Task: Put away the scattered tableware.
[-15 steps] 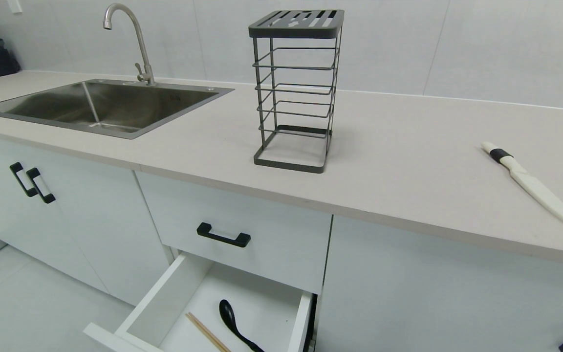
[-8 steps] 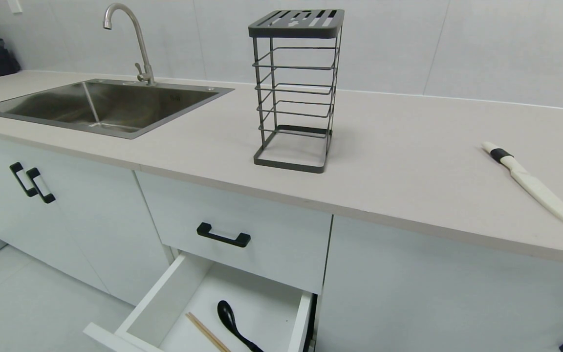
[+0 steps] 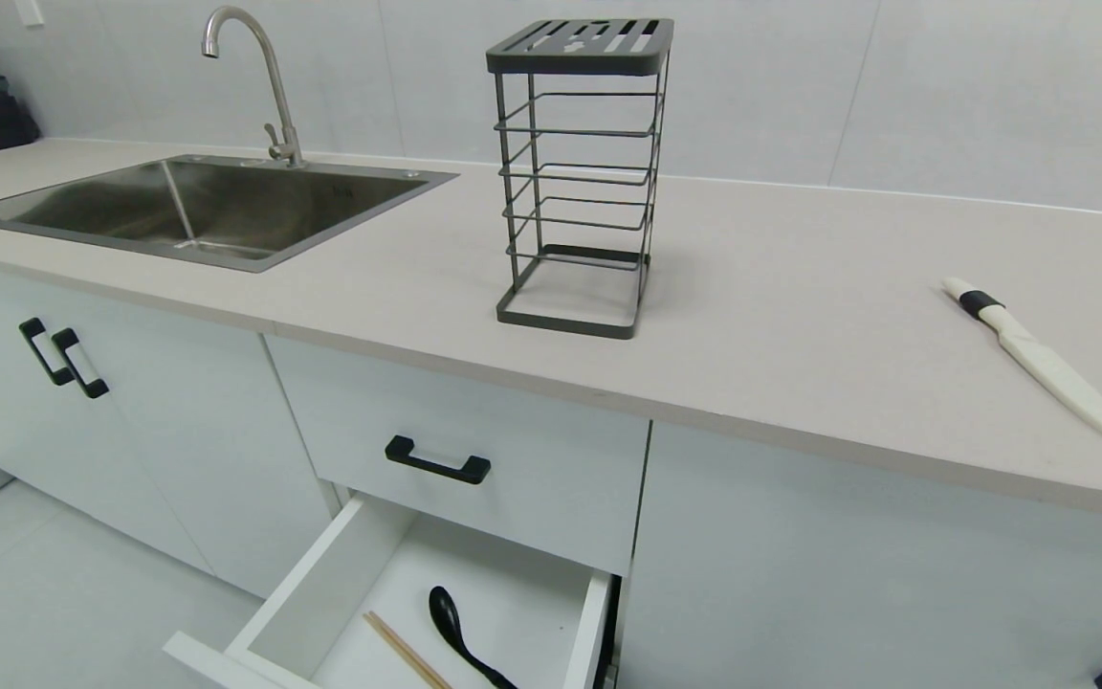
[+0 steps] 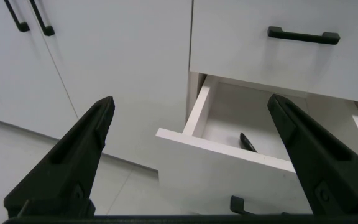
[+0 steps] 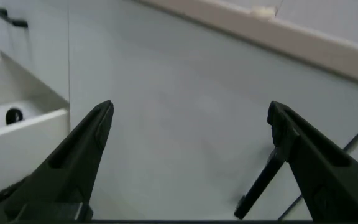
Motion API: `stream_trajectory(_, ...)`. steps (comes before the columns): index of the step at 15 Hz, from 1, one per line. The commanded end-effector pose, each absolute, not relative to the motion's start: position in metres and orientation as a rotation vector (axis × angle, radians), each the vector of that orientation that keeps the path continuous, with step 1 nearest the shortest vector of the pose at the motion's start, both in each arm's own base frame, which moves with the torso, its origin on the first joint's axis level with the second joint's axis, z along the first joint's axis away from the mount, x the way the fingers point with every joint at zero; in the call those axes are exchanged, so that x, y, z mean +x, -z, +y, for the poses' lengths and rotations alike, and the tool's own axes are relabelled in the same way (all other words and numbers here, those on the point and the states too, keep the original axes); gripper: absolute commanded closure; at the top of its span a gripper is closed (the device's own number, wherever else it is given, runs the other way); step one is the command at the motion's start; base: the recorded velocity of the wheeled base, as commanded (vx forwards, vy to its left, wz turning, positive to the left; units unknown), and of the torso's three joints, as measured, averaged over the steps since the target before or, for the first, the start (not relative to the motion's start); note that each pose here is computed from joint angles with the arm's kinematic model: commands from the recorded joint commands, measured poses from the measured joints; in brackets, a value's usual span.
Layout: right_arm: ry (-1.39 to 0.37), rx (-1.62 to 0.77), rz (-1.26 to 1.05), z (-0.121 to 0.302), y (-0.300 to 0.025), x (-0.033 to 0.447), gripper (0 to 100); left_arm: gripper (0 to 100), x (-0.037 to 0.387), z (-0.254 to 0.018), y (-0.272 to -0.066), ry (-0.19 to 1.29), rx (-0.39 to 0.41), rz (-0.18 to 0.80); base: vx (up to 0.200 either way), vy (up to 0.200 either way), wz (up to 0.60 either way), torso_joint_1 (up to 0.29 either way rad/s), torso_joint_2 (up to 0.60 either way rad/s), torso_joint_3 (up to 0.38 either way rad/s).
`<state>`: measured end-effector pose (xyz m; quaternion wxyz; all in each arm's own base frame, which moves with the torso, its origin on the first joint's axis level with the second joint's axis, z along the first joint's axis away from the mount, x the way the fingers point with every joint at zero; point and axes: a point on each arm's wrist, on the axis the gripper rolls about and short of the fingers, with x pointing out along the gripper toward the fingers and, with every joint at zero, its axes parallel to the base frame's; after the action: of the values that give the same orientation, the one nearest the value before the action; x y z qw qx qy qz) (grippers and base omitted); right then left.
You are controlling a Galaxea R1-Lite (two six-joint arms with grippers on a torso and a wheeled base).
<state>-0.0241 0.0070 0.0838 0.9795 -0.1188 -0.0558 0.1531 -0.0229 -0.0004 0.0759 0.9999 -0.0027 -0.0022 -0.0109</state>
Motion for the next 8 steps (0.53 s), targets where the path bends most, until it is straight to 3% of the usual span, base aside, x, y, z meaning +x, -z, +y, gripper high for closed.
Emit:
stream_trajectory(1,-0.303,-0.240,-0.109,0.007,-0.084,-0.024,0,0,-0.023,-0.001,-0.076,0.029,-0.006,-0.003,0.000,0.000,0.00,0.000,0.00,0.000)
stream_trajectory(5,-0.141,-0.176,-0.078,0.003,-0.083,-0.023,0,0,-0.023,-0.001,-0.076,0.023,0.008,-0.009,0.000,0.000,0.00,0.000,0.00,0.000)
stream_trajectory(6,-0.124,-0.111,-0.065,0.003,-0.082,-0.023,0,0,-0.023,-0.001,-0.082,0.023,0.002,-0.055,0.000,0.000,0.00,0.000,0.00,0.000)
stream_trajectory(7,-0.063,-0.024,0.005,0.001,-0.076,-0.022,0,0,-0.032,0.000,-0.115,0.024,-0.017,-0.262,0.000,0.000,0.00,0.000,0.00,0.000)
stream_trajectory(8,-0.007,0.014,0.025,0.000,-0.075,-0.023,0,0,-0.044,-0.001,-0.144,0.049,-0.048,-0.393,0.000,0.000,0.00,0.000,0.00,0.000)
